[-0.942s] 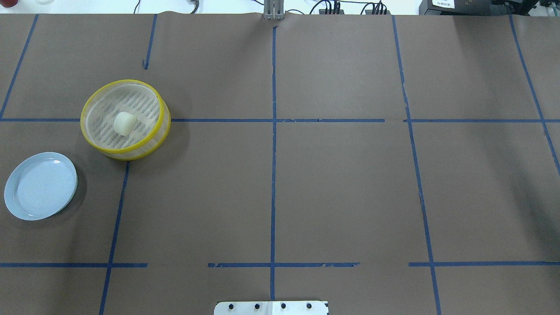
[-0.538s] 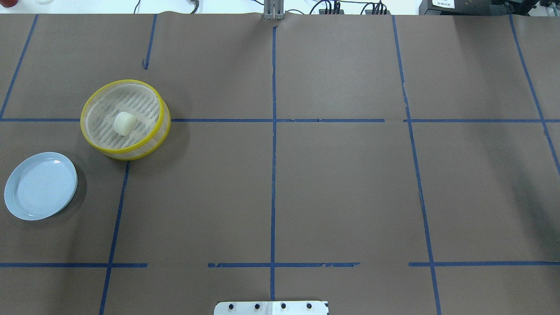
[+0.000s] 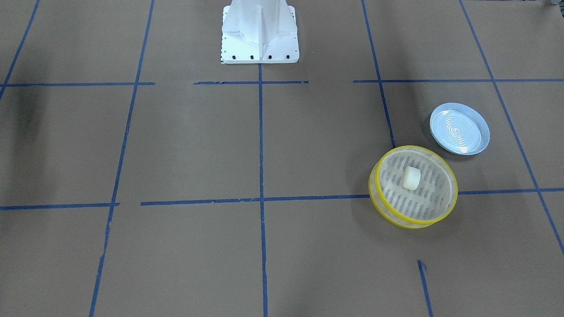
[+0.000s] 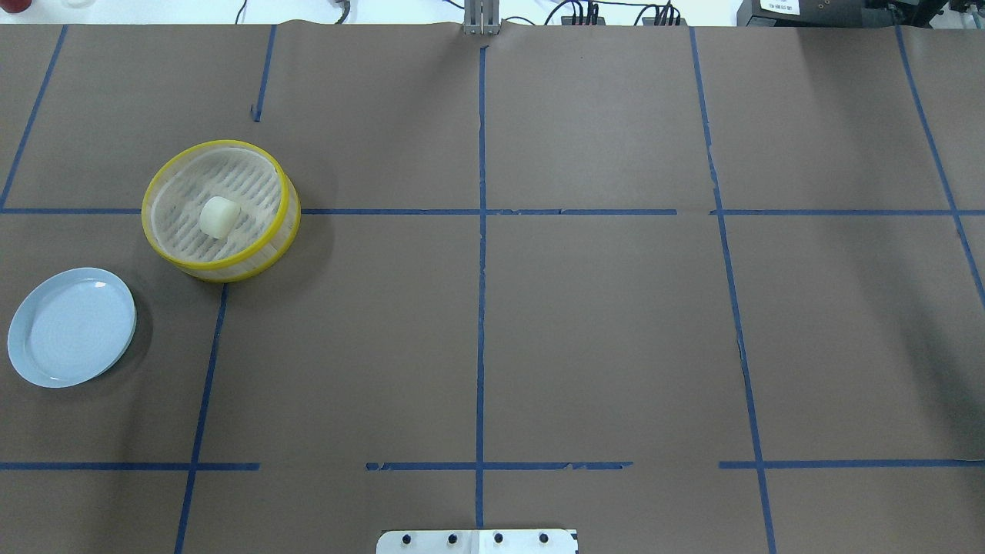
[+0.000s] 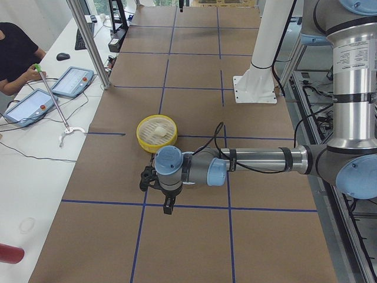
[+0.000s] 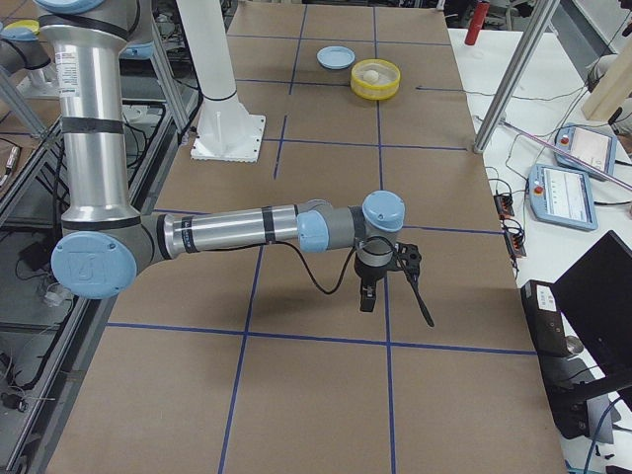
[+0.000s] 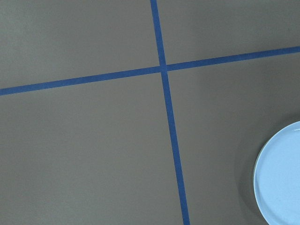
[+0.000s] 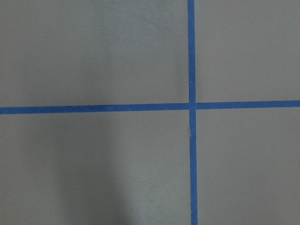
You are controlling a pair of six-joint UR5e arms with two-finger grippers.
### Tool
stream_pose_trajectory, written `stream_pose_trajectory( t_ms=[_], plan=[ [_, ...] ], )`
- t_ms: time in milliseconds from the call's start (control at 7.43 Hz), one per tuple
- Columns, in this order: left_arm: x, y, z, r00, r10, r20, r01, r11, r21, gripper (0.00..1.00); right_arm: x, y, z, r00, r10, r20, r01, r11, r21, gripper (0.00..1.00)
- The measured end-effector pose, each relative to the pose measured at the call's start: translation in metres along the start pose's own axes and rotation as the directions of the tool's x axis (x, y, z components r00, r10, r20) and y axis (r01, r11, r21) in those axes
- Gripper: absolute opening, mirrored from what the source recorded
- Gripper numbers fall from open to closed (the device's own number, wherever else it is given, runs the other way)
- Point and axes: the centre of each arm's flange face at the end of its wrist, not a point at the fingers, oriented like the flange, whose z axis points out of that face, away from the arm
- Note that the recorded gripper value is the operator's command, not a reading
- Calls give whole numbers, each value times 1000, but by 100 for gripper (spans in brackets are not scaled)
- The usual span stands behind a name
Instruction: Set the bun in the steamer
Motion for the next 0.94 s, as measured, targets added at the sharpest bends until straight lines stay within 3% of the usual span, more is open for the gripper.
stream_pose_trajectory(
  t_ms=[942],
  plan=[
    [-8, -4, -21, 1000, -15, 15, 14, 999, 45, 100, 0, 0, 0, 1000, 0, 0, 0, 1000, 0, 100]
  ],
)
